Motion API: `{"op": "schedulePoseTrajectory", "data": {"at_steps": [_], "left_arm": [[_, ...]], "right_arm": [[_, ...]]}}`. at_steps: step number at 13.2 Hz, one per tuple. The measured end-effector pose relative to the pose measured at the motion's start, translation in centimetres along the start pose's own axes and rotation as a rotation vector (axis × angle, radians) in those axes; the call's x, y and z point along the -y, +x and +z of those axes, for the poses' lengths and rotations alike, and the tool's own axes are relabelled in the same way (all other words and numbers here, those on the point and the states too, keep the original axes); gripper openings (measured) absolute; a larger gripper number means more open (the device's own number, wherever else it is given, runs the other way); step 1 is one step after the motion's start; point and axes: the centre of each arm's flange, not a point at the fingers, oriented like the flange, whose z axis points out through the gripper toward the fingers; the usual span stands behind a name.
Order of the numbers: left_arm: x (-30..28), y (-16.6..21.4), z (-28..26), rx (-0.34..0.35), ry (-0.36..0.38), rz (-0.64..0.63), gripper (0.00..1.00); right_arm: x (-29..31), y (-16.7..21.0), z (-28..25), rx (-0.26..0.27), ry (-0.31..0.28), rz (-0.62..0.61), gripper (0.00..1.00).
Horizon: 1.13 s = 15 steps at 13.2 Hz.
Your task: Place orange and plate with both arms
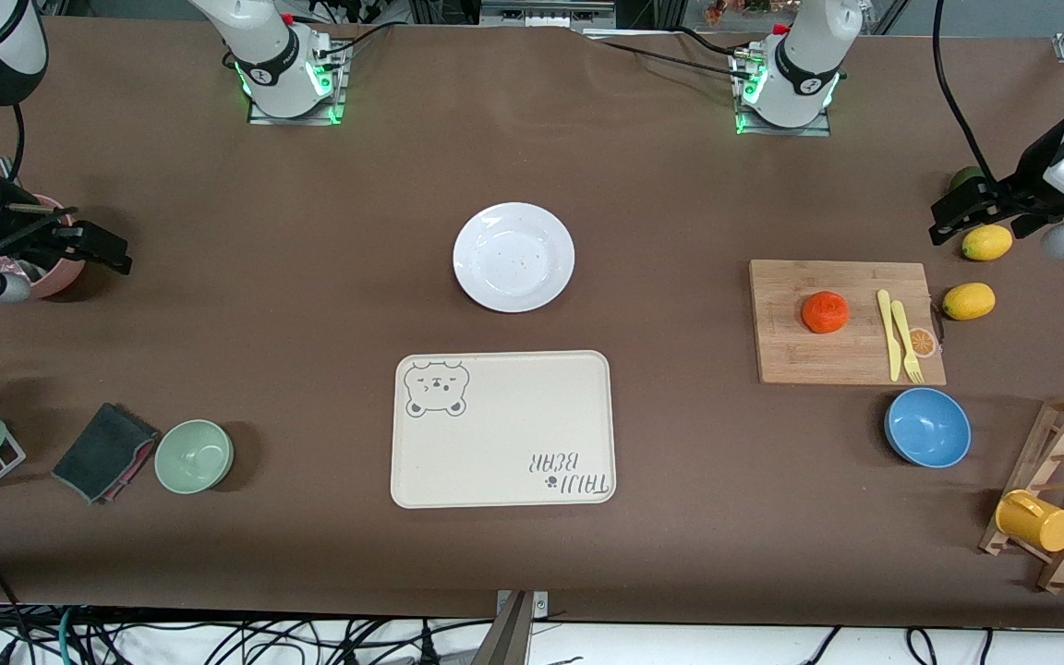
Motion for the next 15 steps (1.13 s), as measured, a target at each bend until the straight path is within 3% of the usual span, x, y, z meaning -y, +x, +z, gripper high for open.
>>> {"op": "schedulePoseTrajectory", "data": {"at_steps": [15], "left_arm": [[0.35,-0.03,0.04,0.007,0.001,-0.006,1.0]], "right_arm": [[0.0,-0.01,0.05,0.003,0.0,0.0,1.0]]}}
